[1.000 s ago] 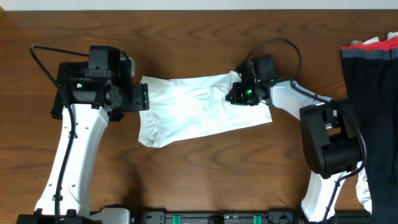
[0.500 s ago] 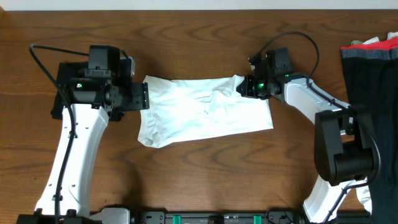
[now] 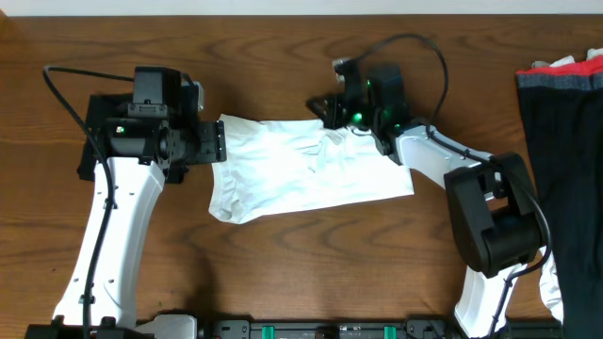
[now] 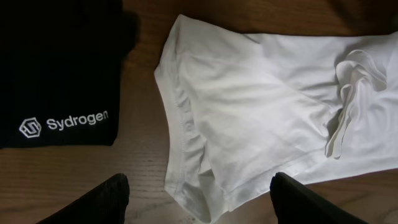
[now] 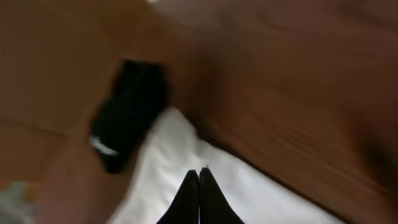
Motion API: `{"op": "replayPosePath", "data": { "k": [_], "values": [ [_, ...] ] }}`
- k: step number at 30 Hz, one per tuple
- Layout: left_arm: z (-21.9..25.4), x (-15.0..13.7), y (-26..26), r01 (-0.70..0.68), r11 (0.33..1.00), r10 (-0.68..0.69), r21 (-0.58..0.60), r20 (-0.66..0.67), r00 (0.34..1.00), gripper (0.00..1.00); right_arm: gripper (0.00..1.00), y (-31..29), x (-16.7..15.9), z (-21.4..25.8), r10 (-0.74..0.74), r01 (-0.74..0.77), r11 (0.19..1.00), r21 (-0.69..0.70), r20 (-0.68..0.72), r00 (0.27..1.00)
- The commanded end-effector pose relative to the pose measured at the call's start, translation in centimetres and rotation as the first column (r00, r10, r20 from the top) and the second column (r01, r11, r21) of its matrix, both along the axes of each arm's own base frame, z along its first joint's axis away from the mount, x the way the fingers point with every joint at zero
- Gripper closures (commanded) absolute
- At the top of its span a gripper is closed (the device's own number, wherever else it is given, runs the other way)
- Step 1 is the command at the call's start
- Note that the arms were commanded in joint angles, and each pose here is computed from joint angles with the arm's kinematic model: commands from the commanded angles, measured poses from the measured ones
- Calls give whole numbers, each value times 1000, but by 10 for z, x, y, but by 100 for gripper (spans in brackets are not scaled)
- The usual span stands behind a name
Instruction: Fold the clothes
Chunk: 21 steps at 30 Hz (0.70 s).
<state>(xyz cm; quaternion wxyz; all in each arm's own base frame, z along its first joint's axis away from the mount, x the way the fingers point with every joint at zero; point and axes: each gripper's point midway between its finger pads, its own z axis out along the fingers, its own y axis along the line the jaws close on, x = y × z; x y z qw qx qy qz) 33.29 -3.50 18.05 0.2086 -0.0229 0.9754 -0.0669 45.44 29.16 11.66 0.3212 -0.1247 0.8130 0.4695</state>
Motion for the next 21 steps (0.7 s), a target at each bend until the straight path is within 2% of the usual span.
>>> {"op": "replayPosePath", "data": {
  "k": [1,4,7,12,18,21],
  "values": [
    [3,-2,-2,2,1000,-2,-14,8,1000,21,99,-4,-7,11,36,-30,997,76,-84,996],
    [5,-3,-15,57,995,-56,-77,11,998,21,99,-32,-9,-4,-4,12,999,39,-194,981],
    [9,-8,-46,250,956,-246,-156,48,968,21,99,-65,-15,-27,-53,46,999,-29,-302,952],
    [-5,-12,-92,451,880,-448,-149,59,892,21,99,-110,-30,-53,-120,82,991,-104,-443,888],
    [-33,2,-156,610,782,-602,-127,99,793,21,99,-143,-47,-61,-144,54,977,-207,-446,883],
    [-52,8,-181,654,746,-646,-123,103,756,21,96,-168,-58,-59,-198,56,943,-327,-418,887]
  ]
}}
